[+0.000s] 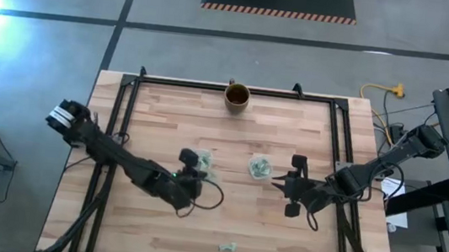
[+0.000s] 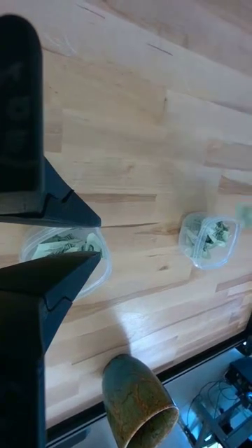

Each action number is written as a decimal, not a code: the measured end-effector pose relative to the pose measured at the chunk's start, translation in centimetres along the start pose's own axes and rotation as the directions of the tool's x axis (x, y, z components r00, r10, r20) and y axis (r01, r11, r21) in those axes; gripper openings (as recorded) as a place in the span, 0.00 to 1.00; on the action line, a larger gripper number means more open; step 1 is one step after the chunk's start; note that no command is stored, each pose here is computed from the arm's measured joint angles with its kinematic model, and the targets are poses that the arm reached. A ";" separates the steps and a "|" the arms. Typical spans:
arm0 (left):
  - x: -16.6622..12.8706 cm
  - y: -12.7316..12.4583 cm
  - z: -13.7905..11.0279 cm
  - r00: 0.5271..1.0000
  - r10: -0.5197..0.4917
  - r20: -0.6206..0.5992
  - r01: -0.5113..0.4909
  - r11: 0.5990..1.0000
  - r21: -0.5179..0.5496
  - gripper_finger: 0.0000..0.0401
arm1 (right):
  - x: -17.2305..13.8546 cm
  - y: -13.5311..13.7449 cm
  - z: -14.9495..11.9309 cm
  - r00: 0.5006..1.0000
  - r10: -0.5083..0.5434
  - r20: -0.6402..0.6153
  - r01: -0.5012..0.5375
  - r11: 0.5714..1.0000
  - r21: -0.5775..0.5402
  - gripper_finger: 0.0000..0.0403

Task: Pick and place Stevia / Truvia into bins
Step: Put the white stevia packet into the left transparent container, then put the white stevia packet into the right transparent container

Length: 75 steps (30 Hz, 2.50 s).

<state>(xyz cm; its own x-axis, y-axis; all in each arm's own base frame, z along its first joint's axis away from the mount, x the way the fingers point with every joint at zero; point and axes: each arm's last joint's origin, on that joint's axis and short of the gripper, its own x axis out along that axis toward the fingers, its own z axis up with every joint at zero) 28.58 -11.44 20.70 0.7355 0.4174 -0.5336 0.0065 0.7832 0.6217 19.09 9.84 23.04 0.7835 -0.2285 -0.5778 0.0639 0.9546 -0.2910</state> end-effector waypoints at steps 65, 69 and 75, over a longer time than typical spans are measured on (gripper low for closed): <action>2.6 2.2 -4.3 0.969 0.036 -0.243 -0.052 0.997 -0.062 0.20 | 1.0 1.5 -0.2 0.953 0.261 0.152 -0.274 0.960 0.066 0.14; 2.5 2.2 -4.1 0.971 0.036 -0.237 -0.053 0.997 -0.065 0.20 | 2.2 3.1 -0.5 0.845 0.435 0.310 -0.454 0.891 -0.012 0.14; 2.2 2.1 -4.0 0.972 0.032 -0.234 -0.047 0.997 -0.056 0.20 | 5.1 5.7 -1.2 0.741 0.541 0.399 -0.552 0.828 -0.098 0.14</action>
<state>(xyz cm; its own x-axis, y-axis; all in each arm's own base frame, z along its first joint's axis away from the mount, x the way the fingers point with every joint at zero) 27.54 -7.06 18.52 0.5564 0.5387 -0.6326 -0.0656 0.7875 0.6129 22.74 13.88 17.55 0.8614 0.4231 -0.2810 -0.4402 0.8979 0.0027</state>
